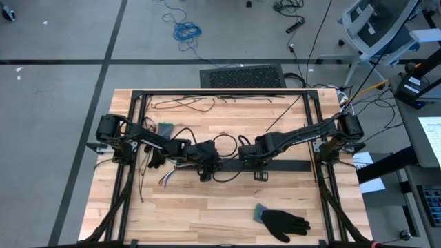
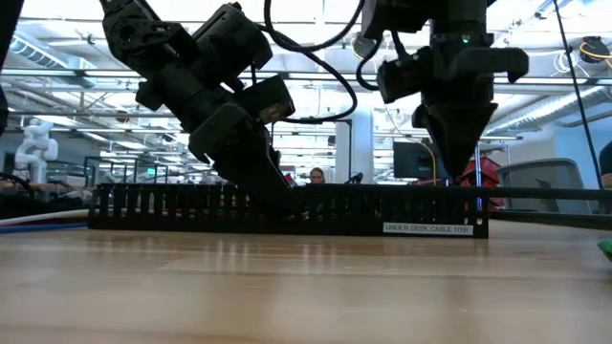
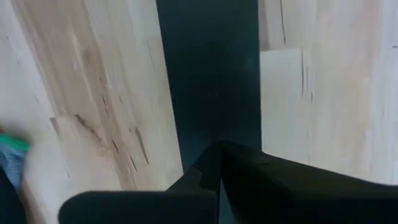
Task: Ziptie cables
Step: Close the cable duct with the cable duct cover
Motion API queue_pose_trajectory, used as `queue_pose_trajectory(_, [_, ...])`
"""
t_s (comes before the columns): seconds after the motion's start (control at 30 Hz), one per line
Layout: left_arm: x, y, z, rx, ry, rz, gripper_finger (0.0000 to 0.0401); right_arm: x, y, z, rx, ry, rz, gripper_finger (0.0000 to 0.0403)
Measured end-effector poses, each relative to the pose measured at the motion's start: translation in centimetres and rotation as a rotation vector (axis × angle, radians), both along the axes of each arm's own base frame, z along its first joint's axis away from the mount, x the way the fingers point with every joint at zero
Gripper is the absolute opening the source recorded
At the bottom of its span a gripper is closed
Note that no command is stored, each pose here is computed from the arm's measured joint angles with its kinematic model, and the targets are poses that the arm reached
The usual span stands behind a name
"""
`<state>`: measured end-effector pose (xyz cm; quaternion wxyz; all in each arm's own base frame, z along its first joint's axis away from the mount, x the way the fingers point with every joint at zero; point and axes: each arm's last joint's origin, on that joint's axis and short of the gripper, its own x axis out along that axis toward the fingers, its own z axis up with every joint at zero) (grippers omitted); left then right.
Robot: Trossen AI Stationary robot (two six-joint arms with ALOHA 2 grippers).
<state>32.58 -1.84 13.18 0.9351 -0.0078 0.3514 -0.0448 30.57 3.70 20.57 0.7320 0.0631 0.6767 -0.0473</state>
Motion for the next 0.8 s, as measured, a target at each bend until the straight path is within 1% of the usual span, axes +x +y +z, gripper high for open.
queue_pose_trajectory(0.13, [0.0,0.0,0.0,0.001,0.0,0.001,0.0228,-0.1,0.0,-0.3,0.002,0.001,0.004,0.0])
queue_pose_trajectory(0.37, [0.0,0.0,0.0,0.001,0.0,0.001,0.0228,1.4,0.1,-0.3,0.01,-0.131,0.006,0.0])
queue_pose_trajectory(0.63, [0.0,0.0,0.0,0.025,0.002,-0.018,0.0228,3.4,0.4,-3.2,0.008,-0.15,0.013,0.0])
queue_pose_trajectory(0.8, [-0.2,0.0,-0.1,0.026,0.012,-0.019,0.0228,4.1,0.0,-3.4,0.02,-0.198,0.0,0.0])
